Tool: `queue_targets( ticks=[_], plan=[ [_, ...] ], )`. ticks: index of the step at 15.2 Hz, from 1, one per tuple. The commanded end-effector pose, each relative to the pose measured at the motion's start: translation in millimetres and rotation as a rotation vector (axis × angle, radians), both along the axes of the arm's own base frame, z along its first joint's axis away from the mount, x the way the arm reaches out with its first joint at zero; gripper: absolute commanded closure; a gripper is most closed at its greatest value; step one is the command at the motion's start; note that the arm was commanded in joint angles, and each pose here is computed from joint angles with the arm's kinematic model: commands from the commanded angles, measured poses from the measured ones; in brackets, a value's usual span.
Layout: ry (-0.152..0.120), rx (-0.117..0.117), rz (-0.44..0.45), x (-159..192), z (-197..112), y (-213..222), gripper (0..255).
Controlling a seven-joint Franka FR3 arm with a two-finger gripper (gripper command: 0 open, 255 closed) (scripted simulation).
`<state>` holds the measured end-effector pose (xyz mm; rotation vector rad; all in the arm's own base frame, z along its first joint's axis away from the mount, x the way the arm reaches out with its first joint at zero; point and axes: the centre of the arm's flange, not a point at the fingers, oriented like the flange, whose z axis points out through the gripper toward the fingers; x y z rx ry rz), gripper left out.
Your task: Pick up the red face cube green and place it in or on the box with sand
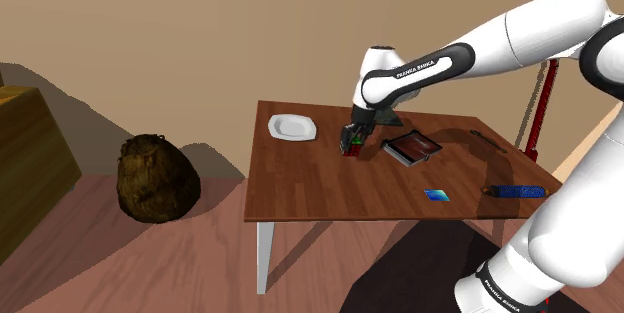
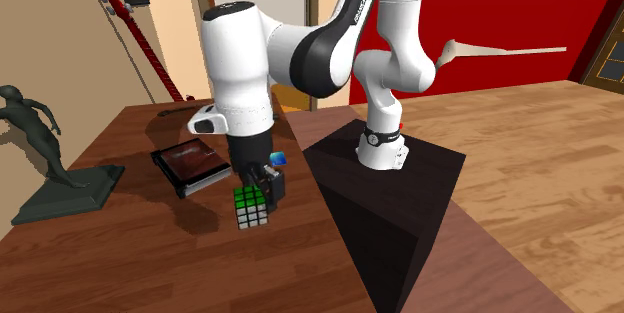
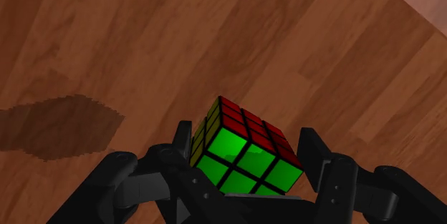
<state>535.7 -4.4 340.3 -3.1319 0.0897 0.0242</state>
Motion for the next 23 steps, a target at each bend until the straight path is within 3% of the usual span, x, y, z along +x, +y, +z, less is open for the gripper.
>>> queue_targets(
  ticks=[1,23],
  plan=[
    [0.000,0.000,0.000,0.0,6.0,0.6,255],
    [0.000,0.000,0.000,-37.8,16.6,-287.2,255]
  ],
)
